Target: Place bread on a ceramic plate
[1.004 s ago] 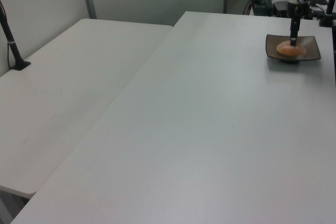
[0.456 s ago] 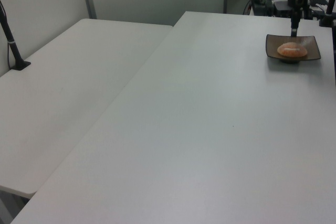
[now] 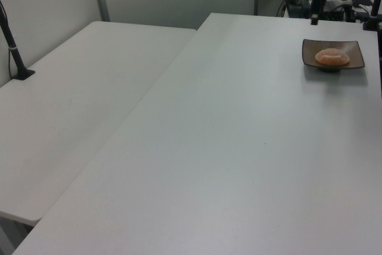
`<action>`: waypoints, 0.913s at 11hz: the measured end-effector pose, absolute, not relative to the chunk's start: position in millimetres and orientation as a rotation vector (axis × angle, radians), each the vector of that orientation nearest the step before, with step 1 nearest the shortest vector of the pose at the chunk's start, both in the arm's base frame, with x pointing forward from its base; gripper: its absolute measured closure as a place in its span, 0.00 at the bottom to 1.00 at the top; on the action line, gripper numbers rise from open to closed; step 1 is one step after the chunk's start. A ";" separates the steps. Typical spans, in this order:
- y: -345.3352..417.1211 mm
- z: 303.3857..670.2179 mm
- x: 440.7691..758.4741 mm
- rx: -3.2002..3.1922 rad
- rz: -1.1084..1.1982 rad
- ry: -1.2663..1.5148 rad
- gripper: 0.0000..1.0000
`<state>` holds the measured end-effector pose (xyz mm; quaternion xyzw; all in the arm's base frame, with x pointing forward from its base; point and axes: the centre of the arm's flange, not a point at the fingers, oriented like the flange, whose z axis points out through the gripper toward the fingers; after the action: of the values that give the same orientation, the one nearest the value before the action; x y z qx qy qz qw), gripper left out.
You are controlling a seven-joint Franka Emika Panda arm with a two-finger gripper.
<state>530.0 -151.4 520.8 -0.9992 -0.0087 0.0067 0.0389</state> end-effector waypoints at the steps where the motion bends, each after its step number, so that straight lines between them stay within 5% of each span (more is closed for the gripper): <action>1: -115.2 530.6 541.4 -3.071 0.000 0.001 0.00; 10: 52.8 594.3 539.4 -3.190 -0.048 -0.041 0.00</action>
<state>539.4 52.8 594.3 -0.9995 -0.0130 -0.0149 -0.0245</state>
